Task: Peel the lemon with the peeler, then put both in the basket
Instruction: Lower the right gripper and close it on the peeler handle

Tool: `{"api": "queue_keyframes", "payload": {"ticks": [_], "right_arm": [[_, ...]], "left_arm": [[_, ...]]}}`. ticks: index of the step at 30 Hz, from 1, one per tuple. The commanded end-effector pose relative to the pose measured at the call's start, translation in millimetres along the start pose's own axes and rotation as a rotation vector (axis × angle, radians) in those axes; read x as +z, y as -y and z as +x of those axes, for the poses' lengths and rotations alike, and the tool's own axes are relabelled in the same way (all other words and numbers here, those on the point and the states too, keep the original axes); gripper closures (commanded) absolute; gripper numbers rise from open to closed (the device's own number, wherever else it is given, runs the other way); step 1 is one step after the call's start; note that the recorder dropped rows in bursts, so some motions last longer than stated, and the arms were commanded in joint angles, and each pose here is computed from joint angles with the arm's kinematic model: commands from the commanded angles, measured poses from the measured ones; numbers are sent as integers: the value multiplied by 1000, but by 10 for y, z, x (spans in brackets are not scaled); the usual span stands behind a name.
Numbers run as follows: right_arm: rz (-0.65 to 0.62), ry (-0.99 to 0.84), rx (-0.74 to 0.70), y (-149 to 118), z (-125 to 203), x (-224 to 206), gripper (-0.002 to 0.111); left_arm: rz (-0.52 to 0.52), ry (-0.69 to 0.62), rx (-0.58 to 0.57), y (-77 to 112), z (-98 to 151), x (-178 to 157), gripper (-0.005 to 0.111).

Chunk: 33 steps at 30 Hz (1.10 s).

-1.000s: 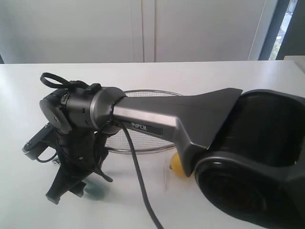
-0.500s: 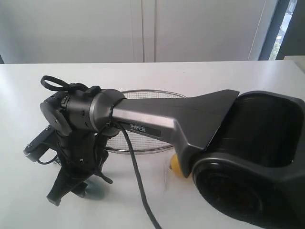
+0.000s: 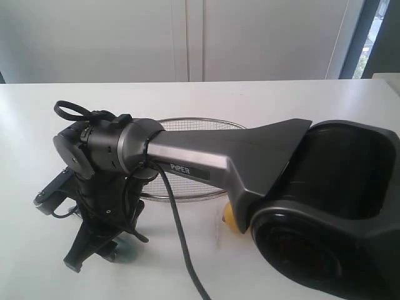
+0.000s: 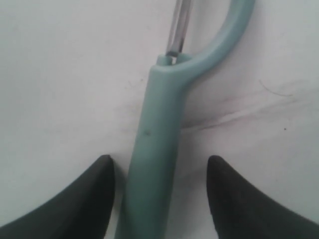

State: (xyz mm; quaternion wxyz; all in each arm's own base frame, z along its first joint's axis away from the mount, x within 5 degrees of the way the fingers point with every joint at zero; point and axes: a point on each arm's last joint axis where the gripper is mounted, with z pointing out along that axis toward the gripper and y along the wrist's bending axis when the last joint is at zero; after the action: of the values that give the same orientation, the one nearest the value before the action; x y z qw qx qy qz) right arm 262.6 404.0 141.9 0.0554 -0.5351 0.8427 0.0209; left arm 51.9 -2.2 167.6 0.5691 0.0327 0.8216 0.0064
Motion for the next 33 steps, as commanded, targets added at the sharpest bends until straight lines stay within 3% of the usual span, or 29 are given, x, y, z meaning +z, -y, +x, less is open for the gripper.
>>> {"api": "queue_keyframes", "payload": {"ticks": [1, 15, 24, 33], "right_arm": [[7, -18, 2, 8, 11, 34, 58], [4, -39, 2, 5, 30, 33, 61], [3, -45, 2, 4, 36, 33, 87], [2, -29, 14, 3, 31, -48, 89]], "left_arm": [[6, -2, 3, 5, 13, 2, 107], [6, -2, 3, 5, 13, 2, 107], [6, -2, 3, 5, 13, 2, 107], [6, -2, 3, 5, 13, 2, 107]]}}
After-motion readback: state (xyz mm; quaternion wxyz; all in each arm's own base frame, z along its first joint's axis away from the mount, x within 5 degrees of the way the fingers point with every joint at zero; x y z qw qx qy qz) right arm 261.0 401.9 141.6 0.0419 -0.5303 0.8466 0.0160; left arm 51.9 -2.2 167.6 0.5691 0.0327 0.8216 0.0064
